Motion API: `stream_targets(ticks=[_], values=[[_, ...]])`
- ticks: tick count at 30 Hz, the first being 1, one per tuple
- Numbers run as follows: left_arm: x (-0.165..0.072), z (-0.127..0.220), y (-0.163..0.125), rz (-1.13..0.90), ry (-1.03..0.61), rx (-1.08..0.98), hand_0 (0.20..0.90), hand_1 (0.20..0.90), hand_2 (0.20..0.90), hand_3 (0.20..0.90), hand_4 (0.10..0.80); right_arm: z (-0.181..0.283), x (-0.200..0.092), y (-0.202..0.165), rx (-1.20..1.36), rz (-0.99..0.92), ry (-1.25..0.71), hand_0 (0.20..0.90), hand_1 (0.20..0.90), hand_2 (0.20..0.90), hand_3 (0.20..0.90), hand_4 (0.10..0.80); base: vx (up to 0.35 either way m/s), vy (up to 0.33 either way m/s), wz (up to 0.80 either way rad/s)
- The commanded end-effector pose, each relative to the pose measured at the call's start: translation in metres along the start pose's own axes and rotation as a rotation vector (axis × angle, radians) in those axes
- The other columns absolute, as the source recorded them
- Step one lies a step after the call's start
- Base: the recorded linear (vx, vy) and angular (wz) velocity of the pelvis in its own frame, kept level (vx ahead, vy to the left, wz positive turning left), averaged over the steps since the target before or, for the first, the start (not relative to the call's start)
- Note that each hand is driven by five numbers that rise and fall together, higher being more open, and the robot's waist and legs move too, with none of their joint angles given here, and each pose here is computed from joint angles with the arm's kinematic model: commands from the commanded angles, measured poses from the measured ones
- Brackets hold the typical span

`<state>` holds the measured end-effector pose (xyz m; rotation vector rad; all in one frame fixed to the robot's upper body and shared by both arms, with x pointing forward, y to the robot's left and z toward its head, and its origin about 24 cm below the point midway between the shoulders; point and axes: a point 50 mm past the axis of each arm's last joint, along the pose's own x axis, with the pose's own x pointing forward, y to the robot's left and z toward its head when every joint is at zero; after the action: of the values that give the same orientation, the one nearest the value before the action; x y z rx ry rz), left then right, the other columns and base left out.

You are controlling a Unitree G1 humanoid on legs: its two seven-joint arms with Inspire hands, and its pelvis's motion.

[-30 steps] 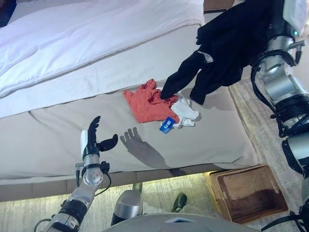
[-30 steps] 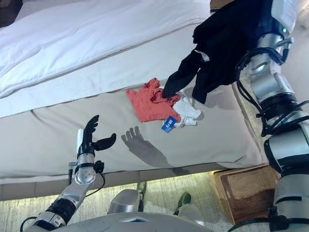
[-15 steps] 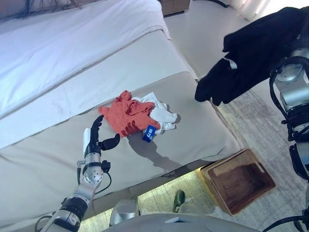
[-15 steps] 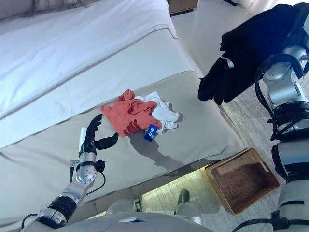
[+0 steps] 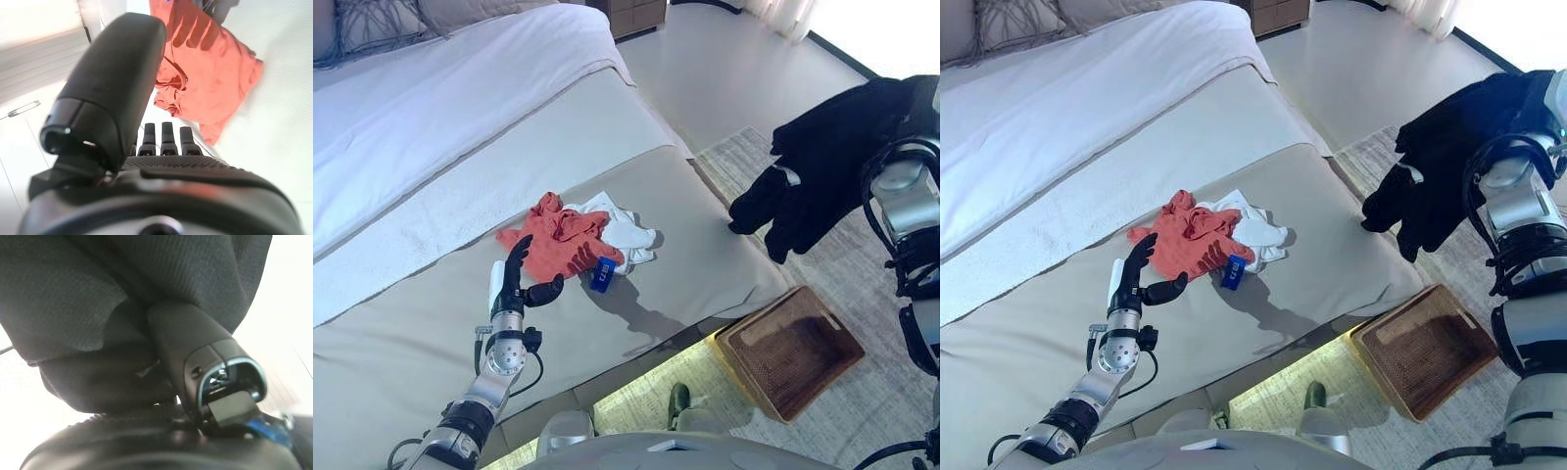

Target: Pick up the clothes from the bed and place them into the basket

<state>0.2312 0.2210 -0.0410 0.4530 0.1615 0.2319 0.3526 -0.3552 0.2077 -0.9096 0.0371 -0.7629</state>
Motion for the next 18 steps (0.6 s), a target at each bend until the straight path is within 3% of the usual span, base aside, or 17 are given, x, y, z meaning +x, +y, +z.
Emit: stream_targets(ticks=[1, 11, 18], values=[[0.010, 0.031, 0.005, 0.016, -0.188, -0.042, 0.900, 0.900, 0.900, 0.900, 0.800, 0.033, 0.017, -0.044, 0.017, -0.176, -0.103, 0.300, 0.300, 0.300, 0.200, 0.100, -0.062, 0.022, -0.07], [0.011, 0.038, -0.002, -0.001, -0.223, -0.061, 0.900, 0.900, 0.900, 0.900, 0.800, -0.012, 0.007, -0.023, 0.048, -0.232, 0.125, 0.300, 0.300, 0.300, 0.200, 0.100, -0.020, 0.054, -0.05], [0.014, 0.046, -0.003, -0.029, -0.248, -0.075, 0.900, 0.900, 0.900, 0.900, 0.800, -0.035, 0.003, -0.031, -0.006, -0.291, 0.191, 0.300, 0.300, 0.300, 0.200, 0.100, 0.009, 0.057, -0.15]])
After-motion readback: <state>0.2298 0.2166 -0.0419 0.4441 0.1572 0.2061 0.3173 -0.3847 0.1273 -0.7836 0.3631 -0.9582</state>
